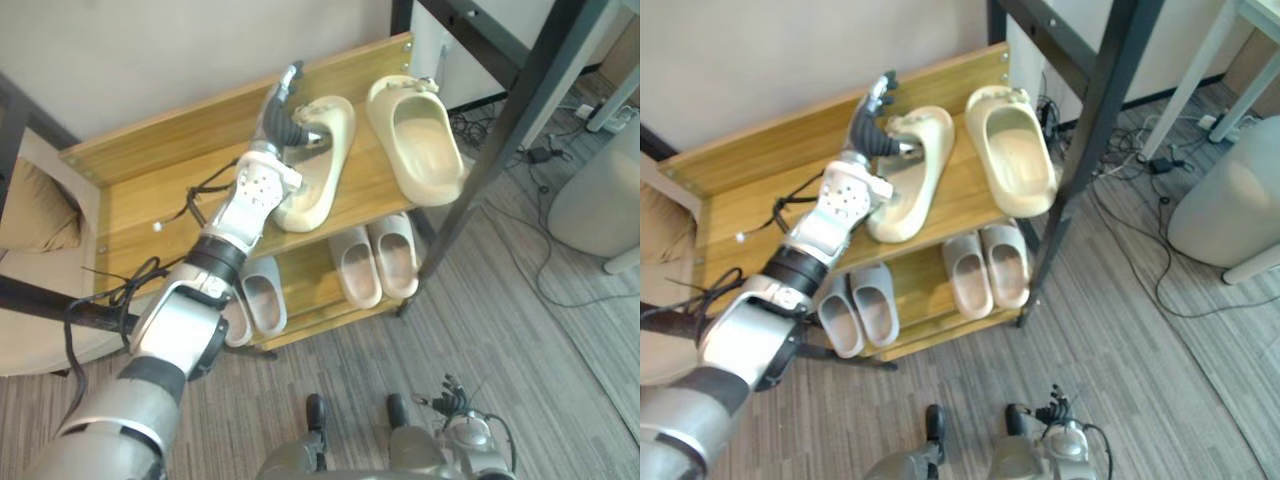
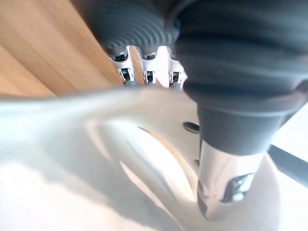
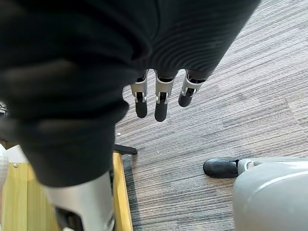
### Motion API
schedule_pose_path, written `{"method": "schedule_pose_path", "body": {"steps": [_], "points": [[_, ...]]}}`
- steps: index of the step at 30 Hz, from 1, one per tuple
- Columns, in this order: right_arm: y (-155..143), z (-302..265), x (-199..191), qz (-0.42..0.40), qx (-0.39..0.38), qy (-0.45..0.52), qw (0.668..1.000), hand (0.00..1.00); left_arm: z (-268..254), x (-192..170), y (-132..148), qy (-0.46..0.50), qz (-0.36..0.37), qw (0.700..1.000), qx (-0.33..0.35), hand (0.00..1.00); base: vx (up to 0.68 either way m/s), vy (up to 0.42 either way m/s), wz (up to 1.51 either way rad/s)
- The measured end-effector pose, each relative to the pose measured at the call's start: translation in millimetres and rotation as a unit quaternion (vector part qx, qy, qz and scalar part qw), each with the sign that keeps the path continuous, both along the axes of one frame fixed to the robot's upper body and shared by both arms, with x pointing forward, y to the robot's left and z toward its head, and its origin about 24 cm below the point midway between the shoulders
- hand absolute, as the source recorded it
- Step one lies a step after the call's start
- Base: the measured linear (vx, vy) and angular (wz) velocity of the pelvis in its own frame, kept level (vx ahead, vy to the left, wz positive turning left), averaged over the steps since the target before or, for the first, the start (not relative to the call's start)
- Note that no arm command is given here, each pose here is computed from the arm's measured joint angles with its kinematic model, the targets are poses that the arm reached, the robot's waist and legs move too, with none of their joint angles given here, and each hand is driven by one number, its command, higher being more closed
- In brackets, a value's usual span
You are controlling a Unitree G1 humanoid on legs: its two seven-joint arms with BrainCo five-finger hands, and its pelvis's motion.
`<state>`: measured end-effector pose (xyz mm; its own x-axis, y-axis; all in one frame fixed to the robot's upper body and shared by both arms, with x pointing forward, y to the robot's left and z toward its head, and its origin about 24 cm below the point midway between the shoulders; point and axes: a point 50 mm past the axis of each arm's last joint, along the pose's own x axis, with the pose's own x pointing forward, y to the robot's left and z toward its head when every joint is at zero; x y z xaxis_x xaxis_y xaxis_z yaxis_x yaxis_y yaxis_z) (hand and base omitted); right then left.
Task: Organize the slippers on the shoe rack
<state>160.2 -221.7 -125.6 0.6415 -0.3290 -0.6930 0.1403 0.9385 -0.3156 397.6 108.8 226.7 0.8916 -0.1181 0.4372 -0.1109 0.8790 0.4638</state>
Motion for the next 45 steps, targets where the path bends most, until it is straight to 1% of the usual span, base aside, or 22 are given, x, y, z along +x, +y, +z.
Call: {"method": "schedule_pose_path", "body": {"steps": [10, 12, 16, 18, 21, 26, 29, 37, 40, 45], "points": [[0.1, -3.0, -3.5, 0.001, 0.001, 0.013, 1.0, 0.0, 2.2, -25.4, -9.1, -0.04, -0.066, 0.995, -0.06, 0.0, 0.01, -0.011, 0.11], [0.5, -4.4, -4.6, 0.002, 0.002, 0.018, 1.0, 0.0, 0.6, -34.1, -9.1, -0.051, -0.083, 0.992, -0.081, 0.0, 0.0, -0.004, 0.08], [1.2, -4.6, -4.6, 0.006, 0.001, 0.02, 1.0, 0.0, -7.4, -38.9, -0.1, -0.046, -0.084, 0.989, -0.112, 0.0, 0.0, -0.004, 0.13], [3.0, -5.6, -6.0, 0.012, 0.0, 0.023, 1.0, 0.0, -16.9, -46.6, 16.6, -0.041, -0.073, 0.985, -0.149, 0.0, -0.01, -0.008, 0.06], [4.7, -7.5, -9.1, 0.017, 0.001, 0.031, 0.999, 0.0, -34.6, -59.3, 26.4, -0.025, -0.076, 0.978, -0.191, 0.0, -0.01, -0.013, 0.15], [9.2, -10.1, -13.0, 0.026, 0.006, 0.04, 0.999, 0.0, -64.0, -77.4, 40.9, 0.01, -0.065, 0.968, -0.241, 0.0, -0.02, -0.012, 0.12], [9.2, -11.3, -16.0, 0.026, 0.006, 0.045, 0.999, 0.0, -80.4, -87.3, 45.2, 0.034, -0.065, 0.964, -0.254, 0.0, 0.0, 0.0, 0.0], [10.2, -12.8, -19.4, 0.032, 0.004, 0.052, 0.998, 0.0, -100.0, -96.2, 39.4, 0.074, -0.084, 0.953, -0.282, 0.0, 0.0, -0.003, 0.03], [10.7, -13.7, -21.0, 0.044, -0.004, 0.058, 0.997, 0.0, -103.5, -98.1, 25.0, 0.09, -0.117, 0.945, -0.291, 0.0, 0.0, -0.011, 0.17], [11.1, -13.7, -20.4, 0.052, -0.007, 0.06, 0.997, 0.0, -103.8, -101.0, 12.5, 0.098, -0.143, 0.941, -0.29, 0.0, 0.0, -0.003, 0.01]]}}
